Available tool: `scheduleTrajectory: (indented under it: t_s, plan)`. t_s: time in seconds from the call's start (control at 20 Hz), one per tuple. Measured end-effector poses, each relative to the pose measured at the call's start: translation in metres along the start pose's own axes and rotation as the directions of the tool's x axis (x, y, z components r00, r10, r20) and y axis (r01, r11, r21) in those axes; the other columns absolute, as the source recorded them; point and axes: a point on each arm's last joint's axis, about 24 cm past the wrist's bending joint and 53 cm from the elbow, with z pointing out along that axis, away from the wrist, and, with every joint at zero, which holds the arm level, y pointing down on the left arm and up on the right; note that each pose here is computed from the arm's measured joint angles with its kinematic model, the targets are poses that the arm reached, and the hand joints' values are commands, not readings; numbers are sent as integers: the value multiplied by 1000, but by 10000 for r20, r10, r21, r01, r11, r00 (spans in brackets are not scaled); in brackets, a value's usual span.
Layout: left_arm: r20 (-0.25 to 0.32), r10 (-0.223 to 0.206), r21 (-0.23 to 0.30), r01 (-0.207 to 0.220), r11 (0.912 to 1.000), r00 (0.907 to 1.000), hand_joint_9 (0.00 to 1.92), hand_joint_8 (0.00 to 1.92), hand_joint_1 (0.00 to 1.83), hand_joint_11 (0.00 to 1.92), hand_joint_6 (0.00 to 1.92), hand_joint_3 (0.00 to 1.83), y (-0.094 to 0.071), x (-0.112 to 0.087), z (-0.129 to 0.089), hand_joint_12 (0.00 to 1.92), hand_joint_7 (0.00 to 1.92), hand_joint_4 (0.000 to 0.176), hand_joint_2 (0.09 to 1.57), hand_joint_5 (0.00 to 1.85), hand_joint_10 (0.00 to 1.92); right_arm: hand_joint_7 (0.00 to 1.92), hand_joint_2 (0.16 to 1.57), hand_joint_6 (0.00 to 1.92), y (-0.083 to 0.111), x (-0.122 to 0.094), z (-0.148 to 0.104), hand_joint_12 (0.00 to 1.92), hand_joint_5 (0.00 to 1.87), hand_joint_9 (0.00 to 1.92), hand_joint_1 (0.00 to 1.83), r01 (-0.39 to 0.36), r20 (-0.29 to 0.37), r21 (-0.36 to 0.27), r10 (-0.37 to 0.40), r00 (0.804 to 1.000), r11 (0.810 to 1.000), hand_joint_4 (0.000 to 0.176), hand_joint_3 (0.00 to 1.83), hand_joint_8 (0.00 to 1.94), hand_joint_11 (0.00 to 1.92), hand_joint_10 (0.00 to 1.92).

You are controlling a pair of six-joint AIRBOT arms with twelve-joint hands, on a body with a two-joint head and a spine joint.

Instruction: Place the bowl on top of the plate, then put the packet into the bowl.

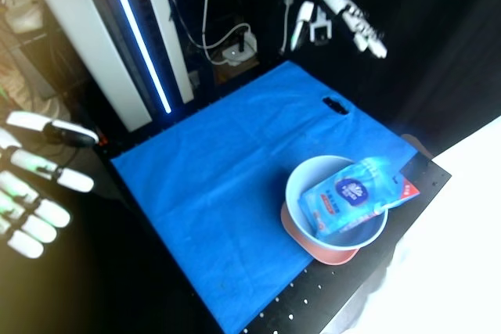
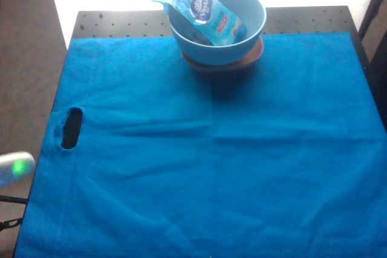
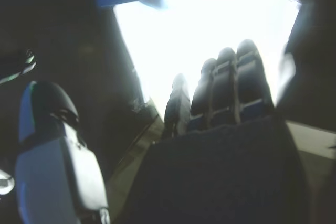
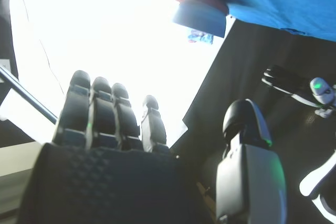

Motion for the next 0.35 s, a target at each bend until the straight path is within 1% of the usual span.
scheduleTrajectory:
  t_s: [0.05, 0.1, 0.15, 0.25, 0.3, 0.35]
  plan:
    - [82, 43, 193, -45, 9998, 10000, 0, 0, 549, 0, 0, 2, -4, -3, 1, 0, 0, 142, 886, 1, 0, 0, 1058, 0, 1, 1, 0, 0, 0, 0, 465, -33, -36, -12, 33, 10000, 10000, 176, 2, 0, 0, 0]
    - [78, 44, 362, -46, 9993, 10000, 0, 0, 556, 0, 1, 5, -8, -4, 1, 0, 0, 137, 892, 2, 0, 0, 1048, 0, 2, 3, -1, 0, 0, 0, 442, -46, -88, -44, 46, 10000, 10000, 165, 0, 0, 0, 0]
    - [3, 26, 499, -26, 9987, 10000, 0, 0, 559, 0, 1, 6, -11, -2, 1, 0, 0, 136, 894, 2, 0, 0, 1041, 0, 1, 3, -1, 0, 0, 0, 433, -55, -55, -9, 55, 10000, 10000, 169, 0, 0, 0, 0]
    - [-49, -16, 562, 19, 9984, 10000, 0, 0, 554, 0, 3, 8, -13, -1, 1, 0, 0, 145, 901, 8, 0, 0, 1039, 0, -3, 0, -2, 0, 0, 0, 431, 1, 33, 109, -2, 10000, 9999, 170, 0, 0, 0, 0]
    - [-7, -39, 519, 39, 9986, 10000, 0, 0, 563, 0, 5, 10, -12, -2, 1, 0, 0, 156, 907, 15, 0, 0, 1045, 0, -3, -1, -2, 0, 0, 0, 451, 4, 64, 144, -5, 10000, 9999, 156, 0, 0, 0, 0]
    - [40, -54, 459, 52, 9989, 10000, 0, 0, 563, 0, 5, 9, -10, -3, 1, 0, 0, 157, 907, 17, 0, 0, 1047, 0, -4, -1, -2, 0, 0, 0, 459, 8, 78, 144, -9, 10000, 9999, 156, 0, 0, 0, 0]
